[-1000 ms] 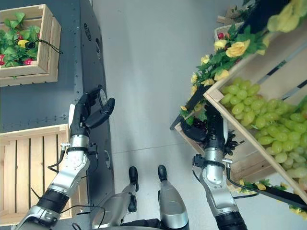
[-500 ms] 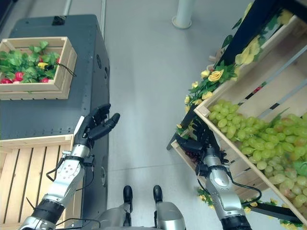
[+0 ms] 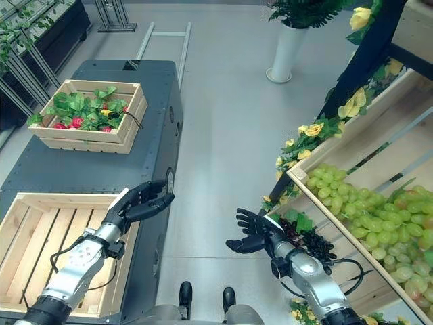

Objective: Pick up the fruits from the basket on one side to the basket on the other side

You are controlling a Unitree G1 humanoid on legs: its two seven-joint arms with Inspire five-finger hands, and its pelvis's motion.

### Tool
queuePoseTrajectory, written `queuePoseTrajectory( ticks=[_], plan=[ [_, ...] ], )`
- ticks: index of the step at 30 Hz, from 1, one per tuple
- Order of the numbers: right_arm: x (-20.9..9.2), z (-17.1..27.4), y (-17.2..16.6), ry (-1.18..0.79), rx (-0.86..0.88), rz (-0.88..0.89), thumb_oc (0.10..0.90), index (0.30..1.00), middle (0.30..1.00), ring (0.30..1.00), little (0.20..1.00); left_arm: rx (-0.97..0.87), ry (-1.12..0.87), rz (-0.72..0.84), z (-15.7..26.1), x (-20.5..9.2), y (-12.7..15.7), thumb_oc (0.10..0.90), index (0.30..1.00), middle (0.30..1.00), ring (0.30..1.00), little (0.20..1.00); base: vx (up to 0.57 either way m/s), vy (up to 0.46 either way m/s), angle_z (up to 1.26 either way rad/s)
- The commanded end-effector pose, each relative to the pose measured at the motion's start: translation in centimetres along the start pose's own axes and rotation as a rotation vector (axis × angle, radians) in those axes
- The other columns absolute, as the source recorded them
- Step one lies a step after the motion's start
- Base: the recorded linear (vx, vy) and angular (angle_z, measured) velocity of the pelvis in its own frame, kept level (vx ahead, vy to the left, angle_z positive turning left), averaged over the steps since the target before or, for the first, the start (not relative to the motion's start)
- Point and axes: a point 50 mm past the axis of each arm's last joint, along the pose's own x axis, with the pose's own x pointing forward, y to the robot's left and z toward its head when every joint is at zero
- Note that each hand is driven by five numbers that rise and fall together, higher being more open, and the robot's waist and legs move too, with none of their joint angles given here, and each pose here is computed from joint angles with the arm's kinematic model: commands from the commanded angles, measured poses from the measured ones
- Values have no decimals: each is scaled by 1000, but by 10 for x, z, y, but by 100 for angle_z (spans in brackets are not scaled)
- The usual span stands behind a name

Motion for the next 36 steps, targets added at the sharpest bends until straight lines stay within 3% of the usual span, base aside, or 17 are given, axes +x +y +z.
queuePoseTrajectory(
  ticks=[1, 6, 11, 20, 24, 29, 32, 36],
  plan=[
    [-13, 18, -20, -65, -126, 52, 800, 900, 900, 900, 900, 39, -199, 33, 43, 9, 23, 800, 900, 900, 900, 900, 0, 0, 0],
    [-22, 15, -20, -40, -168, 173, 800, 900, 900, 900, 900, 66, -157, -29, 38, 7, 25, 800, 900, 900, 900, 900, -11, -11, -2],
    [-13, 0, -16, 21, -161, 159, 800, 900, 900, 900, 900, 51, -79, -108, 23, 9, 15, 800, 900, 900, 900, 900, 0, 0, 0],
    [15, -73, 37, 207, -21, 164, 800, 900, 900, 900, 900, -169, 159, -221, -46, 2, -34, 800, 900, 900, 900, 900, 48, 17, 2],
    [19, -114, 46, 323, 99, 23, 800, 900, 900, 900, 900, -257, 417, -226, -99, -14, -62, 800, 900, 900, 900, 900, 56, 21, 14],
    [4, -153, 48, 521, 175, -76, 800, 900, 900, 900, 900, -203, 687, -141, -143, -44, -71, 800, 900, 900, 900, 900, 9, 12, 4],
    [1, -159, 51, 544, 206, -51, 800, 900, 900, 900, 900, -111, 743, -188, -151, -52, -75, 800, 900, 900, 900, 900, -7, 7, 8],
    [1, -160, 50, 538, 291, -119, 800, 900, 900, 900, 900, -190, 768, -120, -155, -57, -80, 800, 900, 900, 900, 900, 19, 4, 13]
  ],
)
